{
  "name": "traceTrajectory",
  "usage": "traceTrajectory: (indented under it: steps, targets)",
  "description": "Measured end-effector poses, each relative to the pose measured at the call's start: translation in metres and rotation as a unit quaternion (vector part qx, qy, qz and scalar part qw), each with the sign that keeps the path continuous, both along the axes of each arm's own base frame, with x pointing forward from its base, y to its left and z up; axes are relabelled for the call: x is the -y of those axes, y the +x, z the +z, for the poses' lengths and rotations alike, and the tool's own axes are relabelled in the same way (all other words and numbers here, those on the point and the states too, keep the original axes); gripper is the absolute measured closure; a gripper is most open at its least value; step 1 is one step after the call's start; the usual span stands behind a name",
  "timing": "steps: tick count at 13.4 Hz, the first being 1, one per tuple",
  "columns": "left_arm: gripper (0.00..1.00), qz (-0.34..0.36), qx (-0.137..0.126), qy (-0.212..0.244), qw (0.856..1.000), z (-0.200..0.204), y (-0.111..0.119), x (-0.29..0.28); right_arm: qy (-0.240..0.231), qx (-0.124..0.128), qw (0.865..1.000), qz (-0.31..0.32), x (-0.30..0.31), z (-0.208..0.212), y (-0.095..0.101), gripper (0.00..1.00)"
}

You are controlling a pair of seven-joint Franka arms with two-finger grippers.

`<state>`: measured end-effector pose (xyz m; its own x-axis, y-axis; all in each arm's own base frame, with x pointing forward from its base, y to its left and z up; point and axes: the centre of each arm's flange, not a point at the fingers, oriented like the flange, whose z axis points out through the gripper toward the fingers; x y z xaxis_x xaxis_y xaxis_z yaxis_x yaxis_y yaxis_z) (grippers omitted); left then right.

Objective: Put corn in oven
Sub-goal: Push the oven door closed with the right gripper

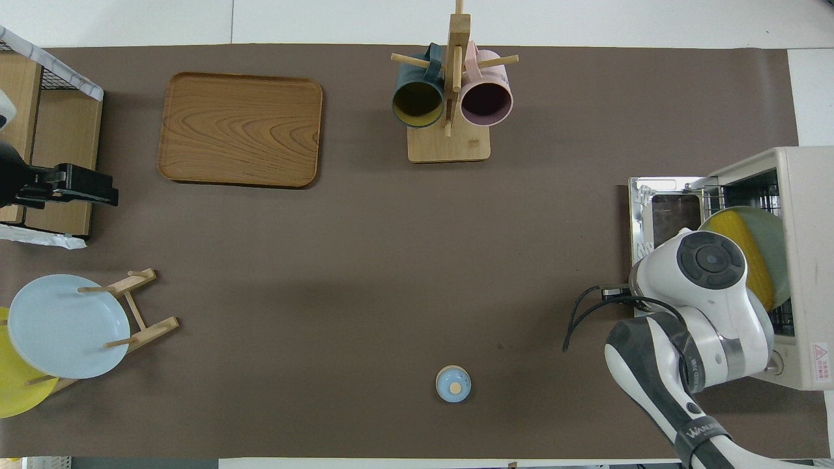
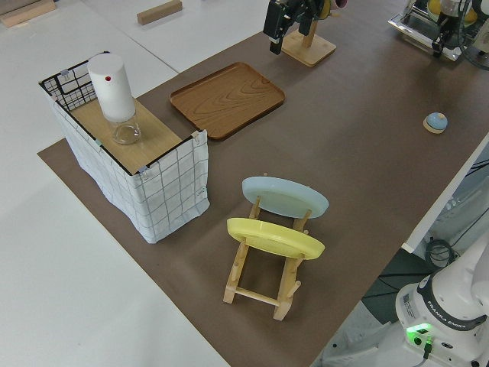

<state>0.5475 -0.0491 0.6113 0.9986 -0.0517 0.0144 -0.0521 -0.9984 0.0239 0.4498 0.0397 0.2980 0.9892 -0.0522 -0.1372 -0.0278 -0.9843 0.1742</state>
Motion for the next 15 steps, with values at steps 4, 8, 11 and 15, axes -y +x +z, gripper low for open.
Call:
traceTrajectory:
  steps: [4,8,11,15]
  targets:
    - [0.00,0.000,0.000,0.000,1.000,0.000,0.000,0.000,-0.008,-0.004,1.000,0.010,-0.002,0.001,0.000,0.99]
    - [0.00,0.000,0.000,0.000,1.000,0.000,0.000,0.000,-0.043,-0.038,0.998,0.028,-0.012,0.028,0.010,0.99]
    - [0.00,0.000,0.000,0.000,1.000,0.000,0.000,0.000,-0.067,-0.052,0.996,0.031,-0.007,0.061,0.025,0.99]
    - [0.00,0.000,0.000,0.000,1.000,0.000,0.000,0.000,-0.064,-0.082,0.993,0.059,0.019,0.109,0.031,0.99]
